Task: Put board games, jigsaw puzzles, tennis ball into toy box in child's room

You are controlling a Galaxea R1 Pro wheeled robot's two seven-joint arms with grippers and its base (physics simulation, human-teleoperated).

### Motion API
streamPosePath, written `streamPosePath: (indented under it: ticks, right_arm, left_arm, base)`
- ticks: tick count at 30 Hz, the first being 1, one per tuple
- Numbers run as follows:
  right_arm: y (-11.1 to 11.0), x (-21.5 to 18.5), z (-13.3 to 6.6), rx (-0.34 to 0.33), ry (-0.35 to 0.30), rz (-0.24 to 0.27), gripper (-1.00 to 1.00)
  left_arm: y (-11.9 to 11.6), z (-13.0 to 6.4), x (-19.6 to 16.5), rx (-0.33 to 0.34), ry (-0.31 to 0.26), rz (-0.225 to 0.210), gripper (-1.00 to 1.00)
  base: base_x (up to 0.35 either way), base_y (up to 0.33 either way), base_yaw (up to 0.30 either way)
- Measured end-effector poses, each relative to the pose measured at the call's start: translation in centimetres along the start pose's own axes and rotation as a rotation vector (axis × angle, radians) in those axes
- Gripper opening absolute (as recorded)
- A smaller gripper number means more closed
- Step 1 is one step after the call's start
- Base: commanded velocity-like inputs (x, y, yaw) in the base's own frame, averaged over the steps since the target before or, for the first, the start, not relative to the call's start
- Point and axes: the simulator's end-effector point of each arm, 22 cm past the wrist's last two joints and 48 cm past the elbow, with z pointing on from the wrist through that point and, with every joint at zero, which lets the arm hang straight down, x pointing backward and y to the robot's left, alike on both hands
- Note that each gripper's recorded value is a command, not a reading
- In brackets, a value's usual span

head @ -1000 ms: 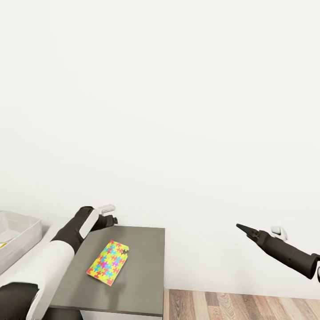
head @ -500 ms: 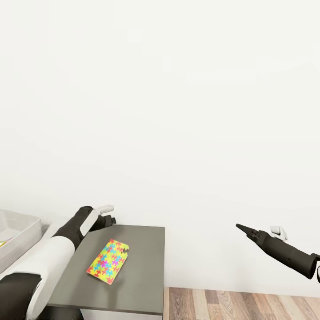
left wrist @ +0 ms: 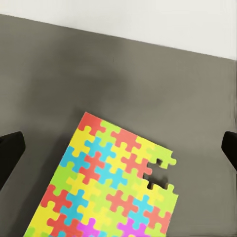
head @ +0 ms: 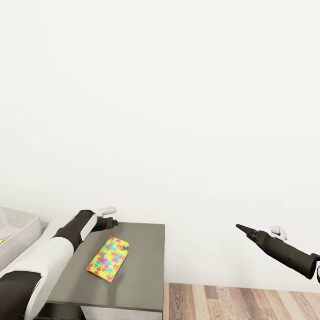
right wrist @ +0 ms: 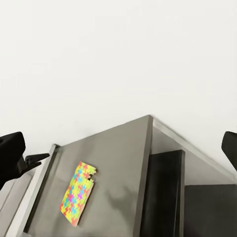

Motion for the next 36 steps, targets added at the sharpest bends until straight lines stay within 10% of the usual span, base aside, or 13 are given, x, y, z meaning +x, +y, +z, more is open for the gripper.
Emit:
streamPosePath:
  ticks: [36]
  right_arm:
    - [-2.0,1.9,1.5,0.031,0.050,0.027,1.00]
  left_arm:
    - [-0.2,1.6,1.2,0.216,-0.010,0.029,1.00]
  base:
    - [0.000,0.000,0.000]
